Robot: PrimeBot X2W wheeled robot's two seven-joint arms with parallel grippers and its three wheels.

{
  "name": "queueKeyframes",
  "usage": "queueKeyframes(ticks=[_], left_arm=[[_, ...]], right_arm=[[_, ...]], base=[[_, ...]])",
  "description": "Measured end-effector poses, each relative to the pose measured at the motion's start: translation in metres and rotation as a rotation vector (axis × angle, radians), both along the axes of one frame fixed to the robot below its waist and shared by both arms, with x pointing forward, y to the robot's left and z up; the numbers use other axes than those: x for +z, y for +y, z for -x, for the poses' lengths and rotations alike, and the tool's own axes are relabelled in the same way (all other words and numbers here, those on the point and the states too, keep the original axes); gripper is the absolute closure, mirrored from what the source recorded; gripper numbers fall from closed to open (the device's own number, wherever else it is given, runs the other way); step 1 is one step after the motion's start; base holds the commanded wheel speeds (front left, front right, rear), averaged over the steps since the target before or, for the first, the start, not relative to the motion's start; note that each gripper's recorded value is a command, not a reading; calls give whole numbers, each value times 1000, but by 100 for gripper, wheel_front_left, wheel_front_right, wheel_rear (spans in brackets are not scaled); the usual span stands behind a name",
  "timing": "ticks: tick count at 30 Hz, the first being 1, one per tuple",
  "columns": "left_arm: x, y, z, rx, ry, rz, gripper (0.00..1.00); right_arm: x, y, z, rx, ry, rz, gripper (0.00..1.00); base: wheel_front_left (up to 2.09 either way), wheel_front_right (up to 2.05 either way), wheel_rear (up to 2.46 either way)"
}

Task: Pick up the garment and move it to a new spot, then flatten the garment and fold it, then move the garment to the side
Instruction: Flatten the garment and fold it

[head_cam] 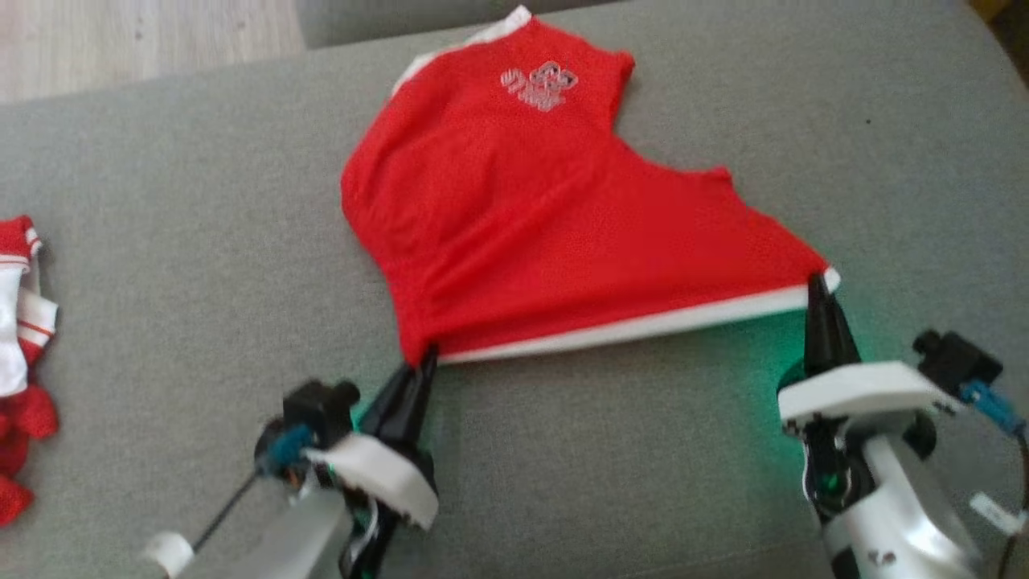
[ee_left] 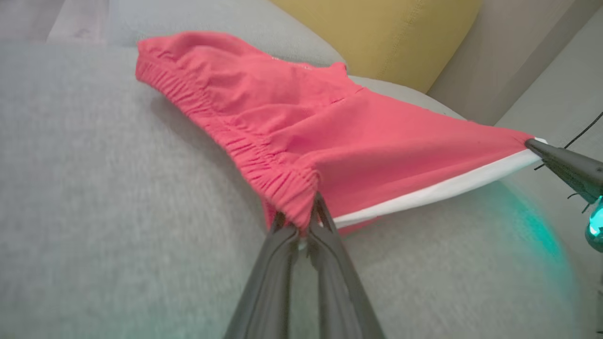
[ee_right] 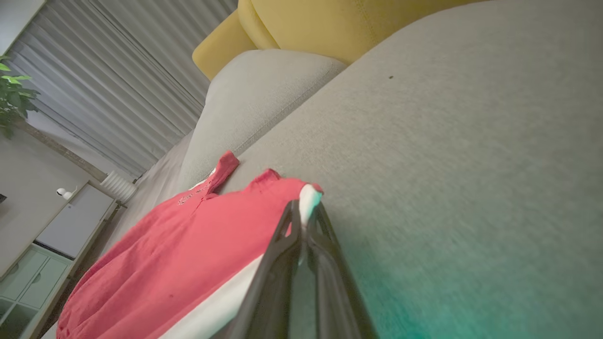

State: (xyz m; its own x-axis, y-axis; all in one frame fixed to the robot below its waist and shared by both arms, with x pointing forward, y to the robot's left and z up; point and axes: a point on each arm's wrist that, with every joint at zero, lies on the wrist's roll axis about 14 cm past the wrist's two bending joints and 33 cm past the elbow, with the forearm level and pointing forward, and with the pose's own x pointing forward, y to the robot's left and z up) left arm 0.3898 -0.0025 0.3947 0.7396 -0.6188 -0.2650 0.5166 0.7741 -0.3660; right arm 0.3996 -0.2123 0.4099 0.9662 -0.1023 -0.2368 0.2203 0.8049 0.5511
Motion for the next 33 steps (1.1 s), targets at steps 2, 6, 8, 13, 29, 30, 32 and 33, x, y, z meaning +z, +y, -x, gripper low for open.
queueKeyframes(ticks=[2, 6, 8, 13, 29, 30, 32, 33], left_arm=[[-2, 0, 6, 0, 9, 0, 100], [0, 2, 24, 11, 19, 11, 100], [2, 4, 31, 22, 17, 15, 100], [8, 18, 41, 73, 6, 22, 100], [19, 8, 71, 46, -23, 51, 100], [20, 7, 70, 43, -24, 54, 100], [24, 6, 65, 42, -34, 65, 100], [27, 5, 60, 40, -43, 69, 100]], right_arm=[[0, -1, 5, -7, 1, -7, 100], [2, -4, 19, -35, -7, -29, 100], [2, -1, 24, -34, -10, -37, 100], [4, 6, 36, -32, -18, -57, 100], [17, 9, 49, -45, -78, -110, 100], [18, 12, 46, -37, -80, -109, 100], [20, 19, 37, -12, -84, -108, 100], [24, 23, 29, 2, -95, -107, 100]], base=[[0, 0, 0], [0, 0, 0], [0, 0, 0], [0, 0, 0], [0, 0, 0], [0, 0, 0], [0, 0, 0], [0, 0, 0]])
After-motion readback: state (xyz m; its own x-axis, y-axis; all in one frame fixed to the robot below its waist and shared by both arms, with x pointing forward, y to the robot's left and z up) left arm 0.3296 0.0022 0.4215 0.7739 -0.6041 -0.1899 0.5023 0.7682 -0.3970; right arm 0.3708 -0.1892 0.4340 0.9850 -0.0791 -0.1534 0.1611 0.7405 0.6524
